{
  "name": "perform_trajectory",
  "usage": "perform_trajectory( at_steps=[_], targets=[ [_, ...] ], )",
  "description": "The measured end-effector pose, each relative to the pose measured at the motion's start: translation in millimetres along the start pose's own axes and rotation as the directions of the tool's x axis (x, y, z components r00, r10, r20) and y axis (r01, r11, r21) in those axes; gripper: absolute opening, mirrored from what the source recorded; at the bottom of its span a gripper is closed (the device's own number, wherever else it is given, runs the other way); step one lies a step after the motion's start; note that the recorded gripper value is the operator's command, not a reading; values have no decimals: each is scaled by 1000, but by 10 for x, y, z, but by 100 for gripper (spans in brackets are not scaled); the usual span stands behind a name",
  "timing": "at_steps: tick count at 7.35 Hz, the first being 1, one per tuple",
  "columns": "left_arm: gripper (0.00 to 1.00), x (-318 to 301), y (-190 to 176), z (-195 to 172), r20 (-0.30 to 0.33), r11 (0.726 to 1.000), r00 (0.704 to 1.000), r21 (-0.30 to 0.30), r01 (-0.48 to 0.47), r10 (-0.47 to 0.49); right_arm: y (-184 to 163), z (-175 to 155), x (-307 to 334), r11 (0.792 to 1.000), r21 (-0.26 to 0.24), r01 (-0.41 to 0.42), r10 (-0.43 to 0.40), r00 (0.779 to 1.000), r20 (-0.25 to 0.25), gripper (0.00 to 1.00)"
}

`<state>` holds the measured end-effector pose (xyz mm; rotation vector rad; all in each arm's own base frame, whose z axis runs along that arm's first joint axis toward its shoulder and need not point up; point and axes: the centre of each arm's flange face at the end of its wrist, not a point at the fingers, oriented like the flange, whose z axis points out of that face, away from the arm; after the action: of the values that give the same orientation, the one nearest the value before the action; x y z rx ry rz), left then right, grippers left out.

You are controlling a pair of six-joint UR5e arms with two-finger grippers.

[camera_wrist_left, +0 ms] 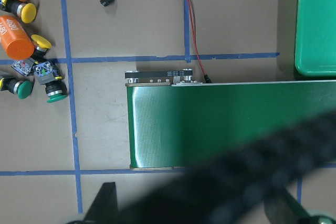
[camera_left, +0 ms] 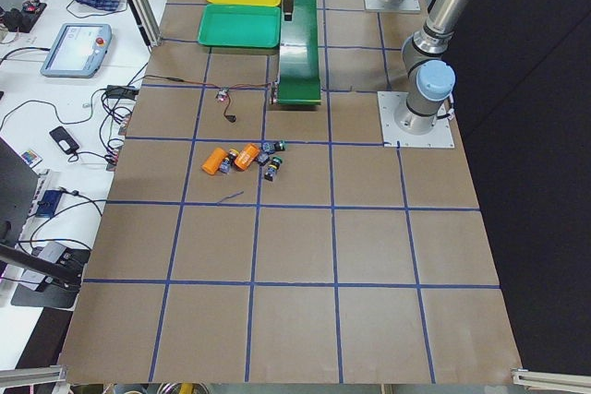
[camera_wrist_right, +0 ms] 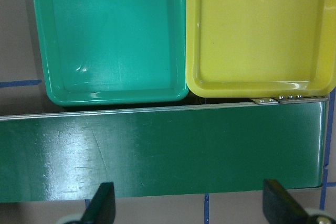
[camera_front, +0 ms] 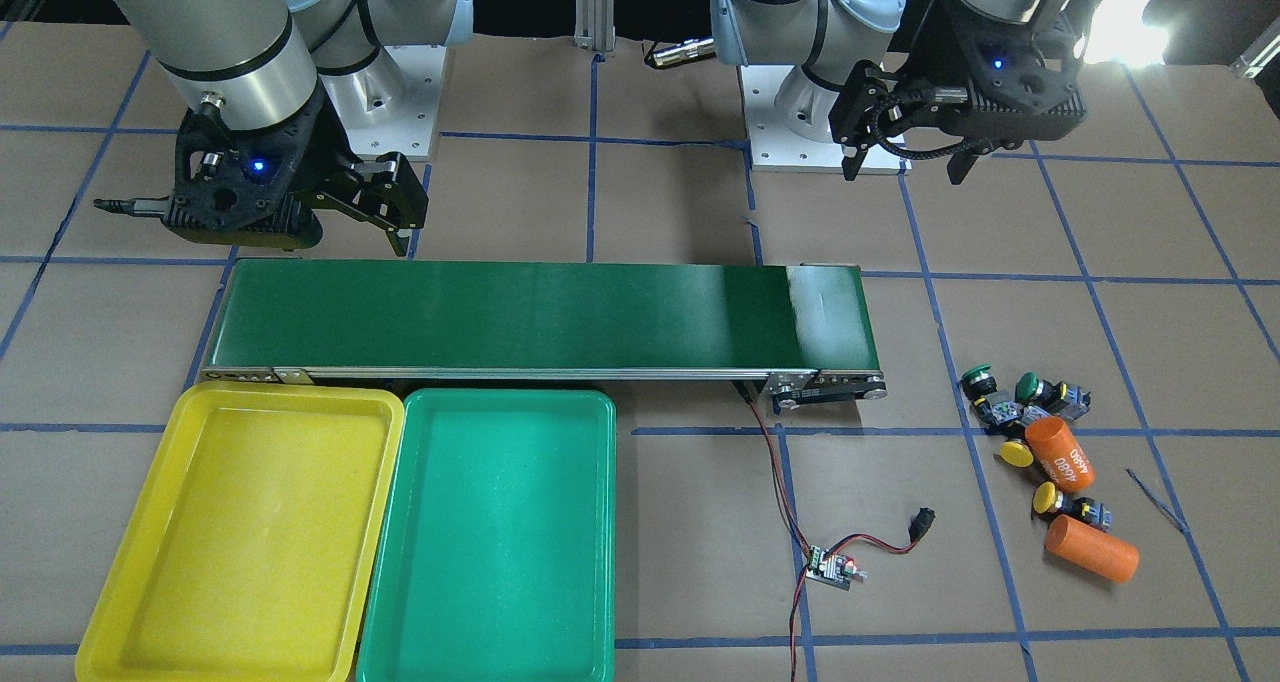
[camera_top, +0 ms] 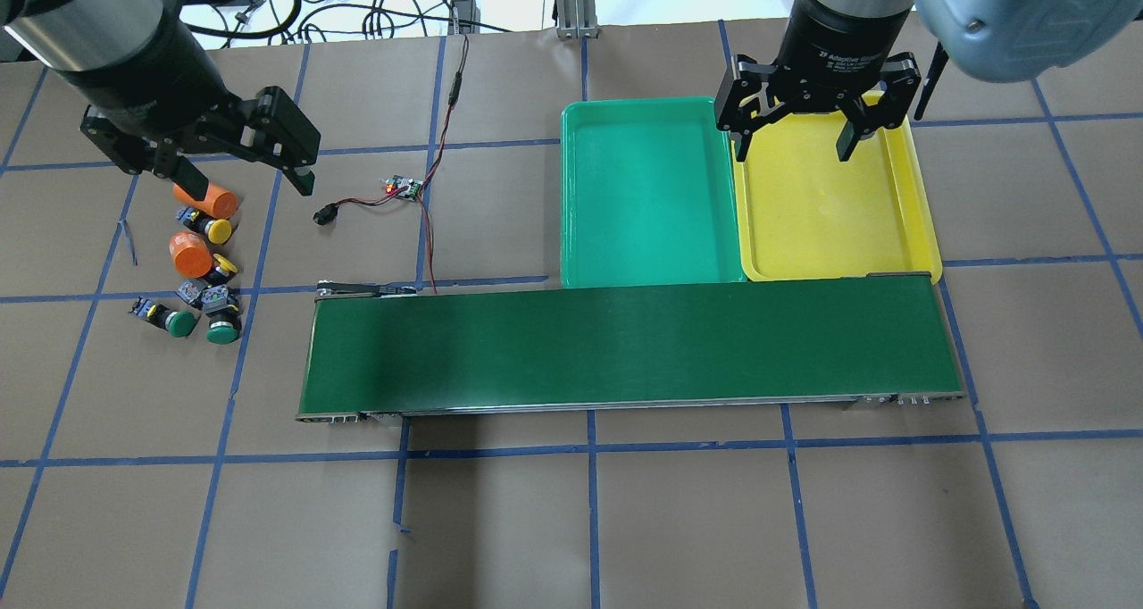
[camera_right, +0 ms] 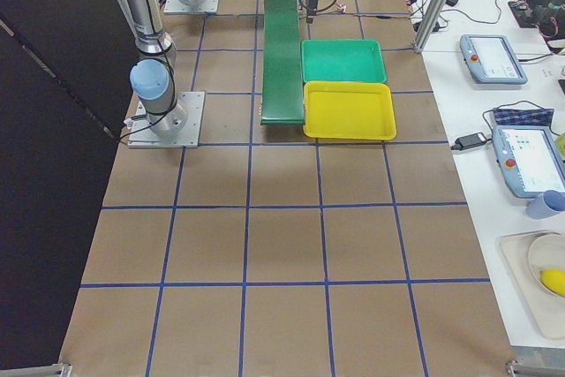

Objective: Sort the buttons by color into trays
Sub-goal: 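Reach the left gripper down to the pile and grasp an orange cylinder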

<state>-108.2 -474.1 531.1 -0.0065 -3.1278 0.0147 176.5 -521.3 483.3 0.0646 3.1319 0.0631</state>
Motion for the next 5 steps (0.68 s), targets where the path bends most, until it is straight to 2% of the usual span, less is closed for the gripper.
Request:
perform_trajectory(
  at_steps=[3, 5],
  targets=[
    [100, -26, -267, -64, 6, 999, 1000, 41, -5, 5, -1, 0, 2, 1000, 0, 0, 0, 1000, 0, 100],
    [100, -305, -412, 207, 7, 999, 999, -4, -52, 52, -1, 0, 3, 1000, 0, -1, 1, 1000, 0, 100]
  ],
)
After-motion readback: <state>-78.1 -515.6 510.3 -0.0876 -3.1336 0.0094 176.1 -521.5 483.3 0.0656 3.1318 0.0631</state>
